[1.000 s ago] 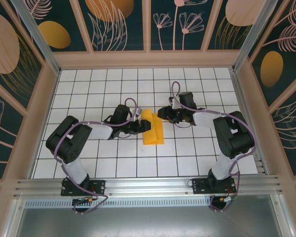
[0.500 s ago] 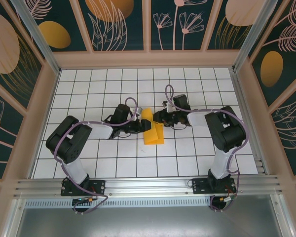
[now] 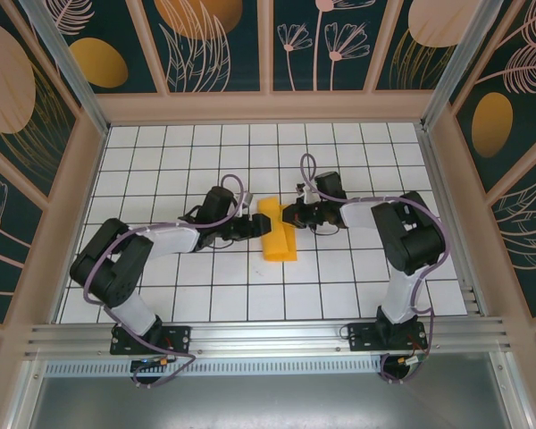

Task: Fold a paper plane with a square sheet of paper (fold left side to right side)
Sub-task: First fold in half a square sheet of paper at the center of the table.

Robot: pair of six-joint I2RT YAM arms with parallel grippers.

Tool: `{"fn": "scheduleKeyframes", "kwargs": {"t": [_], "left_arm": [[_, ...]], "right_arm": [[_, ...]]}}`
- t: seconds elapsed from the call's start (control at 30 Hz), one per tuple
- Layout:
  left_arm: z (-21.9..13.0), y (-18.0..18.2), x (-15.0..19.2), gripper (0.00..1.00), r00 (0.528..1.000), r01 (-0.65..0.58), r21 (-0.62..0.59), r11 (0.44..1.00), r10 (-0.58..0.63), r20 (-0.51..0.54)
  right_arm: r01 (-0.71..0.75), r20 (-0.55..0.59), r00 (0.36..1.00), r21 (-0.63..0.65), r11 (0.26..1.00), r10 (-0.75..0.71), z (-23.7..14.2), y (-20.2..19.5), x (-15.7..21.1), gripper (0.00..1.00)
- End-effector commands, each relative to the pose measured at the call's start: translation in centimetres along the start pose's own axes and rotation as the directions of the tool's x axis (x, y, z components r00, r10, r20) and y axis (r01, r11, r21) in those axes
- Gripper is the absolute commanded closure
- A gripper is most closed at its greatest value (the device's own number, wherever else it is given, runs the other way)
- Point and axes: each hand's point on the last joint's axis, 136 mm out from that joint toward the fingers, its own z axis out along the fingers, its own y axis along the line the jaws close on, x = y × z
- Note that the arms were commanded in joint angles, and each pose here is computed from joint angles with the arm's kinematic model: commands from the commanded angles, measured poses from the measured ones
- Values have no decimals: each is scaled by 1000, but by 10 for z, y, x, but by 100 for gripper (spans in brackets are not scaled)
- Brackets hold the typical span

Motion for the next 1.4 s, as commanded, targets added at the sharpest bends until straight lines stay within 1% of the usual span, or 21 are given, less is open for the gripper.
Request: {"fn": "scheduleKeyframes", "kwargs": {"t": [0.0, 0.03, 0.1, 0.2, 0.27, 0.3, 0.4, 0.6, 0.73, 0.8, 0.9, 1.0, 1.07, 1.13, 1.2, 1.37], "left_arm": [[-9, 13, -10, 32, 999, 21, -139, 990, -15, 41], [-9, 21, -10, 32, 999, 42, -177, 983, -35, 41], [-5, 29, -8, 33, 998, 66, -211, 975, -61, 31], [4, 33, -8, 35, 996, 93, -217, 972, -91, 19], [8, 29, -10, 36, 995, 100, -211, 972, -98, 21], [16, 35, -7, 37, 994, 109, -222, 969, -111, 5], [24, 31, -6, 38, 993, 110, -216, 970, -114, -7], [36, 32, -2, 44, 992, 117, -227, 967, -126, -24], [40, 33, 0, 48, 991, 116, -232, 966, -126, -32], [42, 36, 1, 49, 991, 116, -245, 963, -129, -35], [43, 40, 3, 51, 991, 114, -269, 956, -130, -39], [45, 42, 5, 53, 991, 110, -280, 954, -128, -44], [47, 41, 6, 54, 991, 107, -281, 954, -126, -51], [49, 44, 12, 55, 990, 103, -292, 951, -127, -65], [53, 37, 6, 55, 992, 87, -292, 952, -110, -61], [55, 36, 6, 55, 993, 76, -309, 948, -101, -66]], "right_arm": [[24, 27, 999, 22, 999, -25, -13, -1, -2, 100], [22, 24, 999, 29, 999, -22, -13, -3, -2, 100], [16, 21, 1000, 35, 999, -17, -13, -6, 0, 100], [11, 25, 1000, 49, 999, -12, -13, -9, 0, 100], [9, 25, 1000, 58, 998, -11, -14, -10, 2, 100], [7, 27, 1000, 64, 998, -9, -14, -12, 2, 100], [1, 31, 1000, 73, 997, -3, -16, -15, 5, 100], [-8, 34, 999, 82, 997, 5, -18, -19, 9, 99], [-13, 39, 999, 93, 996, 10, -19, -22, 9, 95], [-13, 49, 999, 93, 996, 8, -22, -22, 7, 92], [-6, 78, 997, 104, 995, -2, -29, -19, 1, 79], [0, 108, 994, 135, 991, -15, -40, -20, -4, 68], [0, 128, 992, 167, 986, -22, -47, -24, -7, 63], [-6, 147, 989, 208, 978, -25, -55, -30, -10, 60], [-15, 166, 986, 235, 972, -25, -63, -35, -11, 59], [-36, 201, 979, 262, 964, -18, -78, -44, -13, 57]]}}
